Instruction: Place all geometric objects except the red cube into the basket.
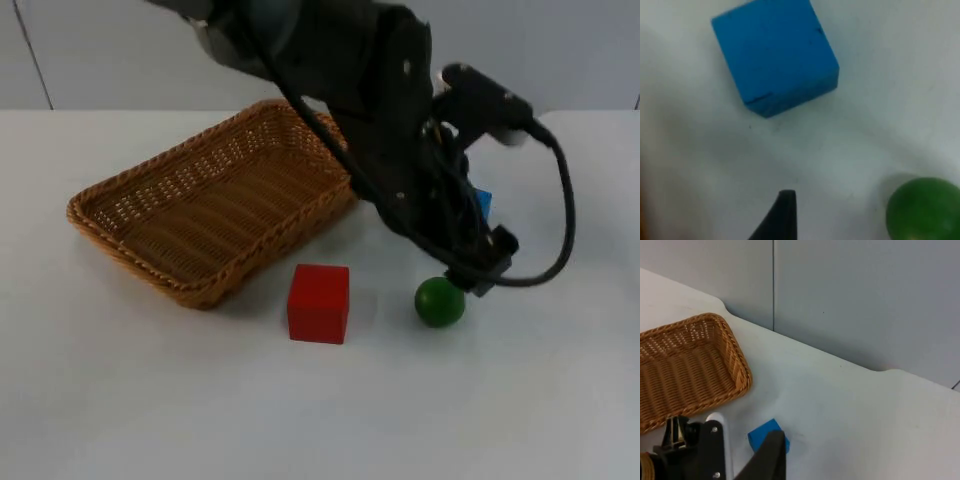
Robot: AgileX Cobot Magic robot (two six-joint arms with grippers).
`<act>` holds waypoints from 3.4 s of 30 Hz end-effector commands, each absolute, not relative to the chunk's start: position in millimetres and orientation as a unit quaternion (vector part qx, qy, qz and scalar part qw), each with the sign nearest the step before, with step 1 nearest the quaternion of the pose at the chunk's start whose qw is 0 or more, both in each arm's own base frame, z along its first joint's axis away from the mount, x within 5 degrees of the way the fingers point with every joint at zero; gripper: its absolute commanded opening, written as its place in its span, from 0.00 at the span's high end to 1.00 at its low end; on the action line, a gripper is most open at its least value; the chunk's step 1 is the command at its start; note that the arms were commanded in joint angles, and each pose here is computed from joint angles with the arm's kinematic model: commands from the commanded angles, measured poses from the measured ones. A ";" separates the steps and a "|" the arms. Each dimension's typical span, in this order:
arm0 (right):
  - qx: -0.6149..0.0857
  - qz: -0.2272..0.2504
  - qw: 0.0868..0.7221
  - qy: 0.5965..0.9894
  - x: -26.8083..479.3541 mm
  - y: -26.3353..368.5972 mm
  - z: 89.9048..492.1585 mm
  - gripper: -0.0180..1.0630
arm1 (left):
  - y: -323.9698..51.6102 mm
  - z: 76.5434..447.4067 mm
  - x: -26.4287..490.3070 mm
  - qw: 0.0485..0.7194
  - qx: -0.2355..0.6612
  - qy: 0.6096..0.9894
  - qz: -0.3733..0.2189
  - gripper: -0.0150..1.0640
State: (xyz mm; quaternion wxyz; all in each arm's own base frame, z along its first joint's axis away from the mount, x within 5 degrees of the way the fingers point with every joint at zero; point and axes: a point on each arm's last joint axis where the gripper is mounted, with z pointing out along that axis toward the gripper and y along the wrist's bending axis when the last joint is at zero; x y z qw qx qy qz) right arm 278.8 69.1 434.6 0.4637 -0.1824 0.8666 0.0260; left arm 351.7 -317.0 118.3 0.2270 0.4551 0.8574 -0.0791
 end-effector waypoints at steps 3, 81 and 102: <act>-0.187 0.019 0.470 0.863 276.2 66.9 439.0 0.02 | -318.2 100.4 347.7 0.194 0.482 0.852 -0.069 0.08; -0.190 -0.002 0.484 0.854 278.4 64.2 441.3 0.02 | -168.3 120.8 430.1 0.205 0.187 0.961 0.003 0.43; -0.190 -0.002 0.478 0.858 277.7 64.1 440.3 0.02 | -104.5 376.1 369.9 0.495 0.133 0.858 -0.003 0.02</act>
